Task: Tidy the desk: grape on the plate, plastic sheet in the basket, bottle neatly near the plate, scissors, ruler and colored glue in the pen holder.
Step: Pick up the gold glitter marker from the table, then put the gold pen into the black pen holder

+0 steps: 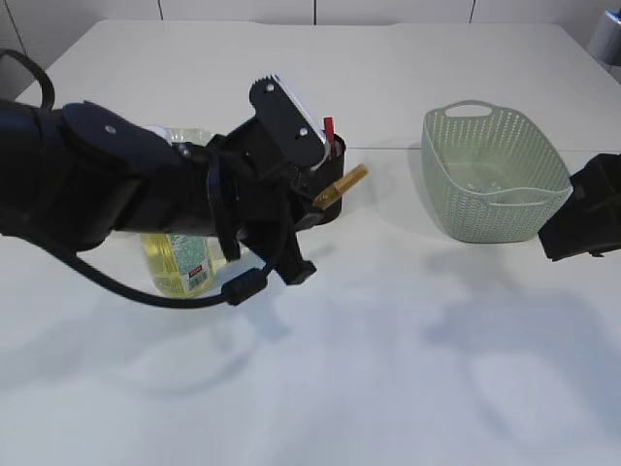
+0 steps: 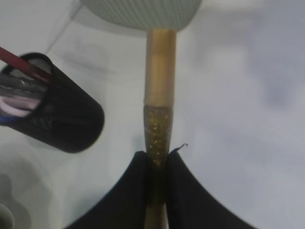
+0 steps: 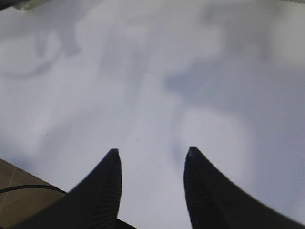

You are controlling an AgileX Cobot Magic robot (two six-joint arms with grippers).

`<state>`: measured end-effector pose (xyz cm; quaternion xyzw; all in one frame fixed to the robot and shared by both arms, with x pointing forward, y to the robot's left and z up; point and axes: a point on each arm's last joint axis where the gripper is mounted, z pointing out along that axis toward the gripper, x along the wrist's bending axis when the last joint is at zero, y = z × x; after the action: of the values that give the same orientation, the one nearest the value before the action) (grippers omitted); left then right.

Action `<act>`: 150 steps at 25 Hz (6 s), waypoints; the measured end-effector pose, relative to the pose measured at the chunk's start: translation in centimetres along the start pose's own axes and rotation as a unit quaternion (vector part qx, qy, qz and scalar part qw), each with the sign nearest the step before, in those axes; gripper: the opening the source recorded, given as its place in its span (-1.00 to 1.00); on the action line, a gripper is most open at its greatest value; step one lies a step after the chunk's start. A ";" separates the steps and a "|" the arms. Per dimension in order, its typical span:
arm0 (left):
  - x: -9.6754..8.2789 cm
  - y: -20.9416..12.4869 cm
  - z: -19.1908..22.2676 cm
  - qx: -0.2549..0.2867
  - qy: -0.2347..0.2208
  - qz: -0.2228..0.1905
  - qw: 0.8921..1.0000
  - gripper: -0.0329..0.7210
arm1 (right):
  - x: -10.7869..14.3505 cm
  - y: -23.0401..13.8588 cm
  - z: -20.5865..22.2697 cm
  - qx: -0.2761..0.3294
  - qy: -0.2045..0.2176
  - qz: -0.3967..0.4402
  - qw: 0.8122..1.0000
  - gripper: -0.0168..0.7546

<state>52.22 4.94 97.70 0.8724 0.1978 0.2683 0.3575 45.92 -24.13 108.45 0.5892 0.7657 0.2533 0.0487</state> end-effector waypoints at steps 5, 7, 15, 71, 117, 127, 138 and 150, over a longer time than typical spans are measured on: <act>1.9 3.2 -0.4 -0.044 0.048 -0.013 0.998 -0.74 | 0.0 0.1 0.0 -0.005 -0.001 0.000 1.000 -0.05; 2.7 4.0 -0.6 -0.056 0.073 -0.026 0.995 -0.74 | 0.0 0.2 0.0 -0.008 -0.002 -0.001 1.000 -0.04; 4.5 6.6 0.7 -0.084 0.122 -0.057 0.987 -0.74 | 0.0 0.2 0.0 -0.012 -0.003 -0.001 1.000 -0.05; 7.4 5.3 12.0 -0.133 0.194 -0.198 0.952 -0.73 | 0.0 0.3 0.0 -0.014 -0.002 -0.001 1.000 -0.05; 6.8 3.2 14.4 -0.140 0.218 -0.182 0.949 -0.29 | 0.0 0.3 0.0 -0.014 -0.003 -0.006 1.000 -0.05; 7.6 6.4 11.1 -0.165 0.205 -0.214 0.941 -0.27 | 0.0 0.3 0.0 -0.015 -0.002 -0.006 1.000 -0.05; 7.6 8.0 8.4 -0.111 0.188 -0.199 0.955 -0.27 | 0.0 0.3 0.0 -0.014 0.000 -0.005 1.000 -0.05; 7.6 6.9 8.2 -0.038 0.216 -0.204 0.954 -0.26 | 0.0 0.2 0.0 -0.013 0.000 -0.005 1.000 -0.05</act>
<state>64.19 0.22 100.27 0.7204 0.4336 0.3795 0.3859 46.12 -24.09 108.56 0.5846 0.7654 0.2630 0.0578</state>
